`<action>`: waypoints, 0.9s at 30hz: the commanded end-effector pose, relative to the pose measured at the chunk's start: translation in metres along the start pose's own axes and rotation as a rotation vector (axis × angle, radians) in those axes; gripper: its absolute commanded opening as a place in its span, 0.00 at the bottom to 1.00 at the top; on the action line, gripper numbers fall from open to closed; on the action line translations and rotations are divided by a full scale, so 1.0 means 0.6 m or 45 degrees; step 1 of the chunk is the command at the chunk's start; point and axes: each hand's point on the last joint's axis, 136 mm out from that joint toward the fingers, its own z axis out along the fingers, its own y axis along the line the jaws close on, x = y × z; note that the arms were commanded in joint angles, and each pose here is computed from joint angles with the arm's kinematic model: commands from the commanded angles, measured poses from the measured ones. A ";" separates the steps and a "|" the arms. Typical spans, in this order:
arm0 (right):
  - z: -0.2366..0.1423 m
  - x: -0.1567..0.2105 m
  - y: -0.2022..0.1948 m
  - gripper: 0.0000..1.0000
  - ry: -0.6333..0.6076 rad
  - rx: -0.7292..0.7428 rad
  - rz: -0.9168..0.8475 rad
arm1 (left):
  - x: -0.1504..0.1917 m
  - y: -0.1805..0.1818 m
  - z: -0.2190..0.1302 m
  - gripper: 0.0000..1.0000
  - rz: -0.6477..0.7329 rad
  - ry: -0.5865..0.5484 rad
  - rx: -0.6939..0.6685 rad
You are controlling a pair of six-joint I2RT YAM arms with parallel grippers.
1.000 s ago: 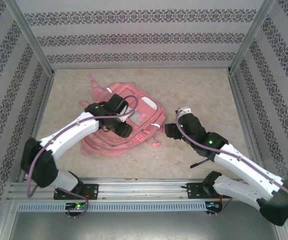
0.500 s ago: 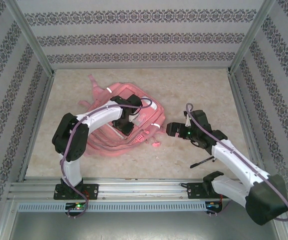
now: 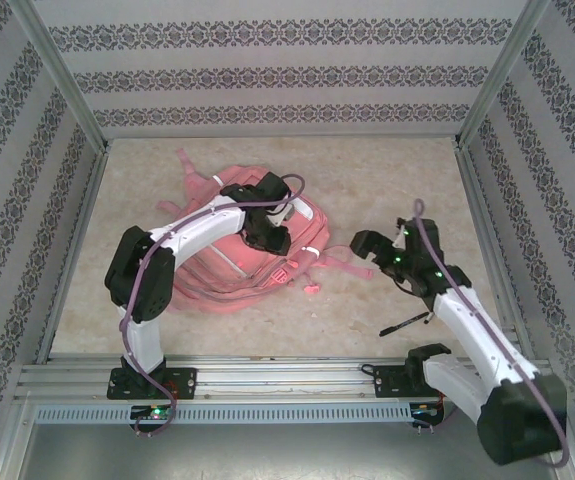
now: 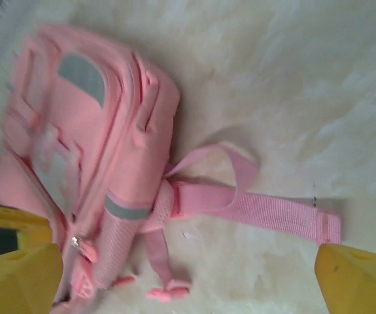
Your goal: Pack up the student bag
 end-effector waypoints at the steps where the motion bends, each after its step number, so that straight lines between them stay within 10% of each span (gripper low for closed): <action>1: -0.001 0.020 0.031 0.98 0.099 -0.191 0.114 | -0.026 -0.017 -0.070 0.38 0.031 -0.152 0.009; 7: -0.018 0.054 -0.083 0.98 0.179 0.369 0.032 | 0.031 0.075 -0.106 0.39 0.171 -0.087 -0.375; 14: -0.075 0.061 -0.192 0.95 0.020 0.795 0.200 | 0.114 0.055 -0.028 0.40 0.242 0.087 -0.363; 24: -0.050 0.073 -0.167 0.86 0.046 0.631 0.258 | 0.060 0.080 0.019 0.39 0.076 -0.015 -0.570; 27: -0.040 0.077 -0.144 0.85 0.123 0.579 0.183 | 0.047 0.094 0.022 0.14 0.057 -0.022 -0.655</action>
